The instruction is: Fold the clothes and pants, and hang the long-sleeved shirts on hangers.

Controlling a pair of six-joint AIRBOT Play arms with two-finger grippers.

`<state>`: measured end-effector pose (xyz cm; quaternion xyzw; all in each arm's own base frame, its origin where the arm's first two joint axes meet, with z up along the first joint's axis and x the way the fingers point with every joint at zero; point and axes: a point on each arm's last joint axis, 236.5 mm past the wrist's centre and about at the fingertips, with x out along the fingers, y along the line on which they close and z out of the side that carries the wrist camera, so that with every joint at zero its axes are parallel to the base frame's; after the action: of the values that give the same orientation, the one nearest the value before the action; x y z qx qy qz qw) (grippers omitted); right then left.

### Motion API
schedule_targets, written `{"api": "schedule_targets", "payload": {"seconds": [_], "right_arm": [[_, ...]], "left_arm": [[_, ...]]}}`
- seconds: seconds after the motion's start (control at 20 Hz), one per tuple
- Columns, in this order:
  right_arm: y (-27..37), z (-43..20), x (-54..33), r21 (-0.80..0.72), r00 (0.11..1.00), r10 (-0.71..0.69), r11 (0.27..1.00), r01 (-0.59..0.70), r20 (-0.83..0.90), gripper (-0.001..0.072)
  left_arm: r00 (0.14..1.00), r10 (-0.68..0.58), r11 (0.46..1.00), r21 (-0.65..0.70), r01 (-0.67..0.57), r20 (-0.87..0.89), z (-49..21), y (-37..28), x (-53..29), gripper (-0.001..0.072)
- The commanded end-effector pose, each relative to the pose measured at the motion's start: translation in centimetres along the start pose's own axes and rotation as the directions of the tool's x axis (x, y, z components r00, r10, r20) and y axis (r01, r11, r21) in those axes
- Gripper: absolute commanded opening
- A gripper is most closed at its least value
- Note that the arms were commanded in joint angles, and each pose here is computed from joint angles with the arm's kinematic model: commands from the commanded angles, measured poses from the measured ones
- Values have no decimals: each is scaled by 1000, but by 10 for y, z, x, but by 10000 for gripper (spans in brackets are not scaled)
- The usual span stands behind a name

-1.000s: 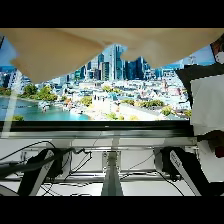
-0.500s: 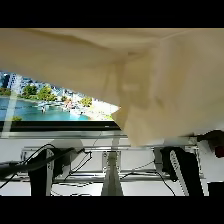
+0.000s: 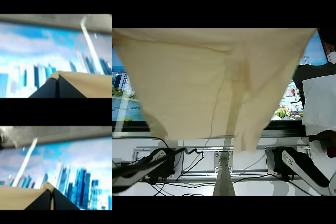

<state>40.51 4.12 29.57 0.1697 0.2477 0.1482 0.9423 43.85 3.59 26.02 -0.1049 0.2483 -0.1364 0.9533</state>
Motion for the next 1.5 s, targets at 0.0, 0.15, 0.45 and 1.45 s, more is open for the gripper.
{"api": "schedule_targets", "payload": {"seconds": [0.0,0.15,0.45,1.45], "right_arm": [[-64,-67,96,156,965,13,987,29,-264,13],[-115,-103,156,234,944,-19,967,100,-328,13],[-170,-151,185,172,891,-125,960,219,-436,14],[-189,-306,11,166,564,-87,909,382,-821,319]], "left_arm": [[934,-84,996,-41,74,-347,-110,20,116,13],[919,-68,997,-62,48,-388,-152,34,181,13],[896,-81,996,-74,54,-437,-180,33,205,14],[804,-245,936,-347,52,-542,-237,2,60,407]]}}
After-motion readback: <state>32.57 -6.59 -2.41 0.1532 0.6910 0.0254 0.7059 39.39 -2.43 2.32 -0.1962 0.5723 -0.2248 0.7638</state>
